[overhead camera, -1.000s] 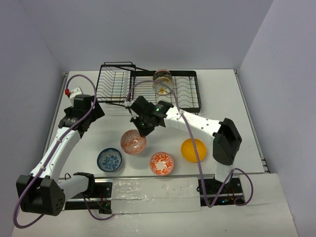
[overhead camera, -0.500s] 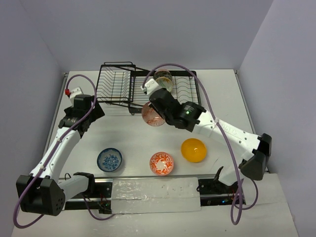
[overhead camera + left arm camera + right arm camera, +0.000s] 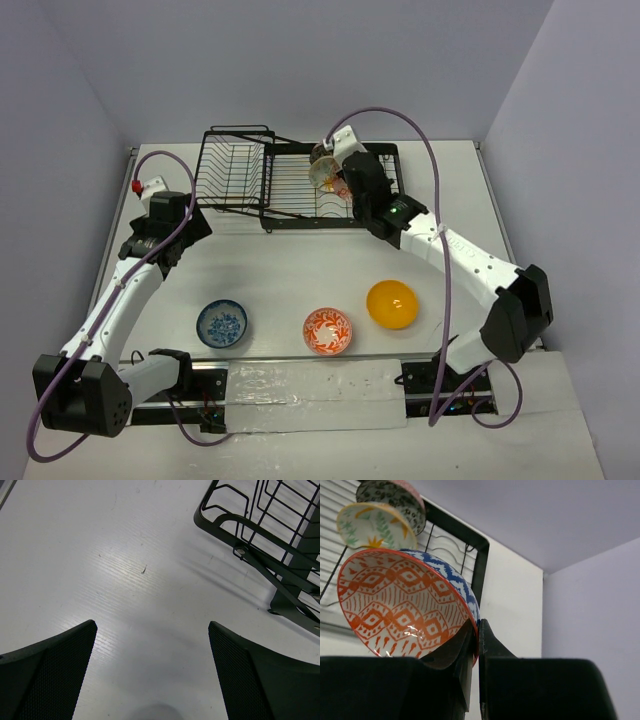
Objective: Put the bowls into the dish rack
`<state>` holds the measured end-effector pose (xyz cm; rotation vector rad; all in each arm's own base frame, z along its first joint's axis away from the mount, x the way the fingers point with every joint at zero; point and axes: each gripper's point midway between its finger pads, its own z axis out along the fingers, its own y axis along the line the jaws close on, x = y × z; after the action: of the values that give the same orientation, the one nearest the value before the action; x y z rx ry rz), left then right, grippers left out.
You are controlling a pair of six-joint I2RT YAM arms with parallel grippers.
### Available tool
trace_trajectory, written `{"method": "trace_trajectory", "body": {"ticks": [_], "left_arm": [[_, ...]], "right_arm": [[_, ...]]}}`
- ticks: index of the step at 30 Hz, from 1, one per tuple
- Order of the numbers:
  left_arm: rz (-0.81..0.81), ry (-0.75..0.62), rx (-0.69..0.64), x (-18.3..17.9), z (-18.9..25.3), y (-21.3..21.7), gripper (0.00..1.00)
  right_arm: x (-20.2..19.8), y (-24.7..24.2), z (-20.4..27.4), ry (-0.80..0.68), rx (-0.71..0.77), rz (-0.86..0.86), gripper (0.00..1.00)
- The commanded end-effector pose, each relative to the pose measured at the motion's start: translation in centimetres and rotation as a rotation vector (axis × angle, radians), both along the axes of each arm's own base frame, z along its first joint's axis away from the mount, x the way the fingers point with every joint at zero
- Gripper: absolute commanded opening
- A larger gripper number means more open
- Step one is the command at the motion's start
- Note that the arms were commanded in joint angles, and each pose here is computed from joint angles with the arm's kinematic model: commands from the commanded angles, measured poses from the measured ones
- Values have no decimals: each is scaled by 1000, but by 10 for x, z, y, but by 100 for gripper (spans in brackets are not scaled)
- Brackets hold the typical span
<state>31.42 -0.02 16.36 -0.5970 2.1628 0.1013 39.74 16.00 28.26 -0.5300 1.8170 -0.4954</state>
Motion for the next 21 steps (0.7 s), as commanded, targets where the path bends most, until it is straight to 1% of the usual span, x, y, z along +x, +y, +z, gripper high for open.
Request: {"method": "trace_trajectory", "body": {"ticks": [1, 4, 6, 9, 11, 12, 15, 18, 19, 21], "left_arm": [[20, -21, 13, 3, 5, 3, 99], [29, -23, 19, 2, 7, 5, 99], [33, -29, 23, 2, 8, 6, 99], [55, -33, 30, 1, 10, 11, 99], [40, -39, 19, 2, 11, 8, 99], [37, -41, 15, 2, 11, 7, 99], [31, -43, 12, 2, 12, 7, 99], [26, -47, 7, 2, 13, 6, 99], [20, -49, 5, 3, 14, 5, 99], [11, -55, -3, 3, 15, 3, 99]], "right_arm": [[32, 11, 30, -181, 1, 22, 0], [55, 14, 17, -191, -66, 26, 0], [65, 17, 18, -210, -42, 25, 0], [84, 21, 4, -218, -60, 25, 0], [89, 23, -4, -236, -87, 33, 0], [94, 24, -1, -277, -101, 38, 0], [99, 27, -8, -329, -134, 60, 0], [103, 24, -16, -351, -168, 50, 0], [104, 24, -10, -385, -154, 46, 0], [104, 24, -14, -409, -158, 55, 0]]}}
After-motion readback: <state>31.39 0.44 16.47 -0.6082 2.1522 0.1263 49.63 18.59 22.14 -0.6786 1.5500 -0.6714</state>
